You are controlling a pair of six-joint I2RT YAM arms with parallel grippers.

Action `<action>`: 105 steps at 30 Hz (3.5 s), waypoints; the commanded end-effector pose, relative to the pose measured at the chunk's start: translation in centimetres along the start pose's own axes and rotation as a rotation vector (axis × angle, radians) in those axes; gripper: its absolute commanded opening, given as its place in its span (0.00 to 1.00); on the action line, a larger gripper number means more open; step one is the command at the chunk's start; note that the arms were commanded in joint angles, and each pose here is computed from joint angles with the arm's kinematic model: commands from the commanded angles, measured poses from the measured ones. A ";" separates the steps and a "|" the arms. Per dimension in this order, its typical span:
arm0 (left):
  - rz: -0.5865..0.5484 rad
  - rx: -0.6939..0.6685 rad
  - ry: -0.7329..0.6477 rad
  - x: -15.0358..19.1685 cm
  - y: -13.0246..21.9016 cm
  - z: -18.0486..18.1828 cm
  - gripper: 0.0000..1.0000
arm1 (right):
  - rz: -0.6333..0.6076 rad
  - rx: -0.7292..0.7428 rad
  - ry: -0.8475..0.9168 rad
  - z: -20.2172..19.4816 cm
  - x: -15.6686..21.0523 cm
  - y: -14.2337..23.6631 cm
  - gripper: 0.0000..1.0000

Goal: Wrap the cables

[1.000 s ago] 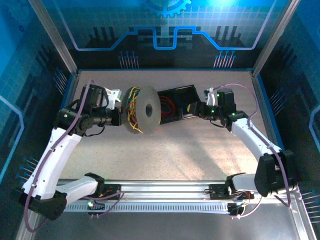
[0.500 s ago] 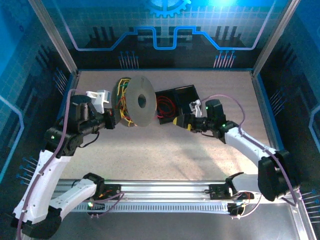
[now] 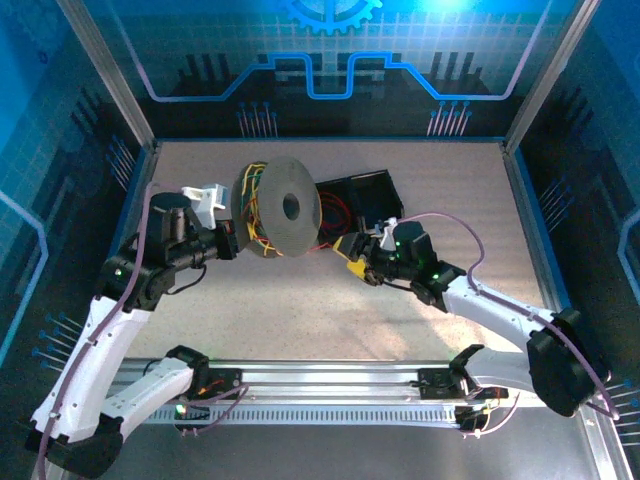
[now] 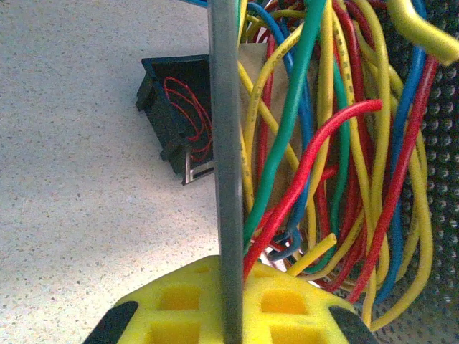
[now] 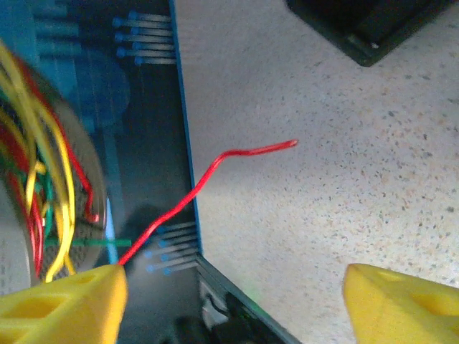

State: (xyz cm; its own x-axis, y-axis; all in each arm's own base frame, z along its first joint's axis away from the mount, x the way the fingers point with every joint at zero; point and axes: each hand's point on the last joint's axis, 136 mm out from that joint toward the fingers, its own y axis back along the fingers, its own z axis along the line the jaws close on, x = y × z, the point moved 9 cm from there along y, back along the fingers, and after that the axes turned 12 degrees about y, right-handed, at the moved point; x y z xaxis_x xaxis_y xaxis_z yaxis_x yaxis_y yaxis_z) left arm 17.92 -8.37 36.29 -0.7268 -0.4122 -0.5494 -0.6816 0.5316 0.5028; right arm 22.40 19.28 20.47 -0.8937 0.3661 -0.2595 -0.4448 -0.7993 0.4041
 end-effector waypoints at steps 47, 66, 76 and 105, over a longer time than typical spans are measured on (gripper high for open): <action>0.019 0.283 -0.029 -0.6 1.8 -3.5 0.00 | -0.177 -0.021 0.153 4.2 -3.0 -2.7 0.00; 0.271 0.241 -0.001 0.6 -1.2 -2.6 0.00 | -0.252 -0.233 1.329 6.2 -6.2 0.3 0.00; 0.364 0.226 -0.014 1.7 -2.8 -2.1 0.00 | -0.216 -0.498 1.570 7.9 -5.6 1.4 0.00; 0.039 0.008 0.027 -2.8 -0.8 -1.8 0.00 | -0.027 -0.078 0.958 -2.5 -3.5 2.5 0.99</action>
State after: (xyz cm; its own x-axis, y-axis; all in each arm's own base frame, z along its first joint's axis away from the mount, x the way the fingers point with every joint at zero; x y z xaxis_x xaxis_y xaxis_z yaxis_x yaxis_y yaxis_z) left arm 19.55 -9.73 35.31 -0.8604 -0.3361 -0.3831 -0.5091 0.6006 0.6166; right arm 24.70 15.70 19.95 -0.3610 -0.1862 -0.9138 -0.3987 -0.8550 0.3317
